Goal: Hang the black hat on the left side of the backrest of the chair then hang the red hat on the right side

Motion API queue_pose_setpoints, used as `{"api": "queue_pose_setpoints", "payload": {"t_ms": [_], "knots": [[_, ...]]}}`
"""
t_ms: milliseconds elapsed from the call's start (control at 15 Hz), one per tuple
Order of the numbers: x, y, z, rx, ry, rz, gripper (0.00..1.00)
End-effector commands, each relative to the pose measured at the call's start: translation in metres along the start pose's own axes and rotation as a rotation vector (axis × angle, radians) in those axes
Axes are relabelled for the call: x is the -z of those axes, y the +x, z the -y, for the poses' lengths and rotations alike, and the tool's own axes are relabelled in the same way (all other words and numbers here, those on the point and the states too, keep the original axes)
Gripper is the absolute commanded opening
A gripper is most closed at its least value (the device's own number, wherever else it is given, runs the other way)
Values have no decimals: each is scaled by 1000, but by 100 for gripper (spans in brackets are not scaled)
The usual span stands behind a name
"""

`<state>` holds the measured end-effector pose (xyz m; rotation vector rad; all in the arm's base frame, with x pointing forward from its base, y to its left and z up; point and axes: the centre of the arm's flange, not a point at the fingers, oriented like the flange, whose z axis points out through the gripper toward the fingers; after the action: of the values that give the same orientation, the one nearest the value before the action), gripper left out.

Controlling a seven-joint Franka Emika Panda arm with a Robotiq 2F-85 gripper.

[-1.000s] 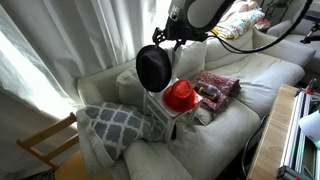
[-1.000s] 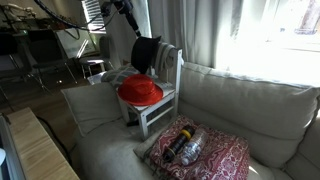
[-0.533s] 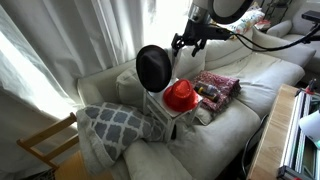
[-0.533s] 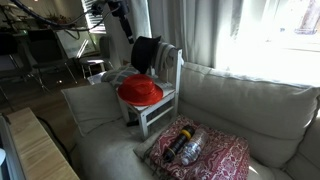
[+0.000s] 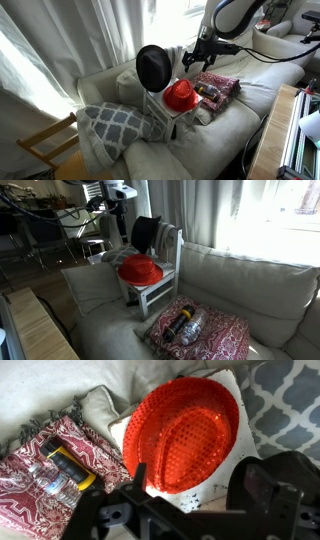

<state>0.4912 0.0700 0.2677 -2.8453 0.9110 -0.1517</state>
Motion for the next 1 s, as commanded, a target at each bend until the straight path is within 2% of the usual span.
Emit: {"api": "queue_pose_setpoints", "payload": {"t_ms": [0,200,267,467,933], "knots": [[-4,-1,0,-4,0,3,100],[-7,-1,-1,-8,-1,7,100],[-21,5,-3,-42,-53,25,100],[-53,16,-13,-115,-67,54,100],[-98,34,-32,-242,-3,161,100]]}}
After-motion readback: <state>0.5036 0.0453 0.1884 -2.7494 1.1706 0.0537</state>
